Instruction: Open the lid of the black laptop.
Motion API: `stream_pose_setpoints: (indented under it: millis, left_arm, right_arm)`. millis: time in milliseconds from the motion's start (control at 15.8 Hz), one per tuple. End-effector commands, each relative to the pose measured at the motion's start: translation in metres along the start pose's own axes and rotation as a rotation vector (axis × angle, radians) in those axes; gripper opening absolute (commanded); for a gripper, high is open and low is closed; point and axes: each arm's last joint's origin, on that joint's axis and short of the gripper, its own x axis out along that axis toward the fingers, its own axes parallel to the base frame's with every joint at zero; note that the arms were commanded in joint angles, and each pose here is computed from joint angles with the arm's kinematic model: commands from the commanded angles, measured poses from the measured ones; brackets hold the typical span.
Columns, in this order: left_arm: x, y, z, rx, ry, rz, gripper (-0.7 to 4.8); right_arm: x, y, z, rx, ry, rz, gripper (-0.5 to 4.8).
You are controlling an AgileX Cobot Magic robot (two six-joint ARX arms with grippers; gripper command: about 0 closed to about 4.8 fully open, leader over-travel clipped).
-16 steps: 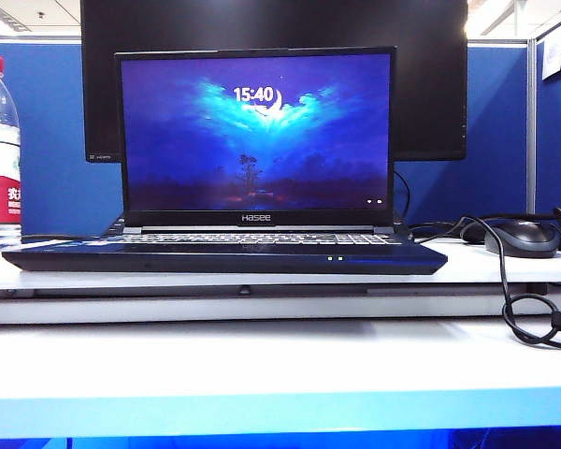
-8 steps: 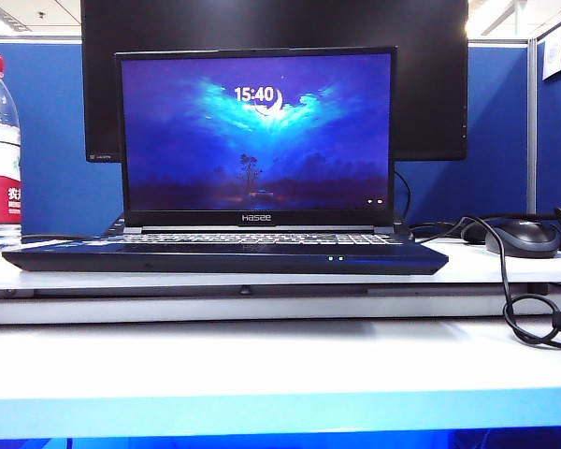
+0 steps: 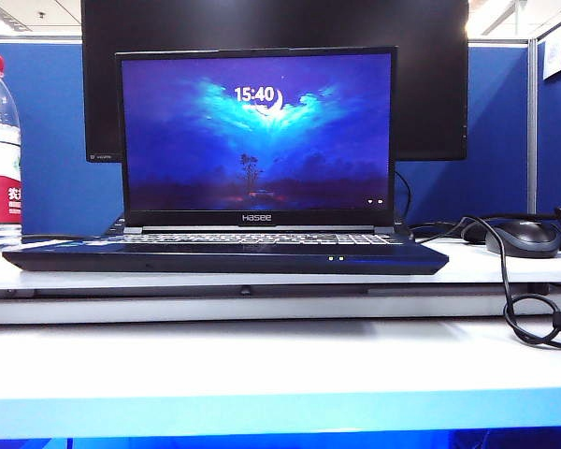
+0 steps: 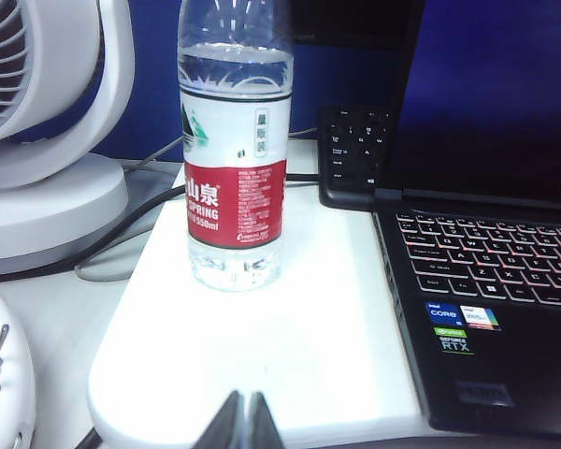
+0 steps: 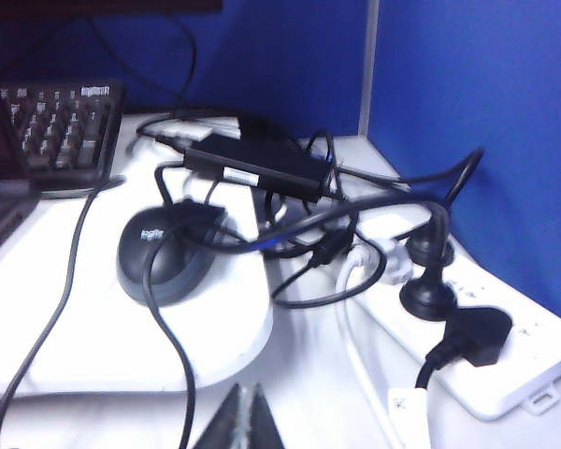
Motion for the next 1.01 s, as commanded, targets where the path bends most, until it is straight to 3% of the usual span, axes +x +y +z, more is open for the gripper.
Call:
stream_pose_setpoints:
  millis: [63, 1010]
  left_arm:
    - [-0.0002, 0.0, 0.0011, 0.003, -0.012, -0.002, 0.22]
    - [-0.0002, 0.0, 0.0012, 0.003, -0.013, -0.002, 0.22]
  right_arm:
    - [0.0005, 0.0003, -0.0014, 0.004, -0.008, 0.006, -0.01]
    - [0.0002, 0.0041, -0.0009, -0.005, -0.013, 0.045, -0.01]
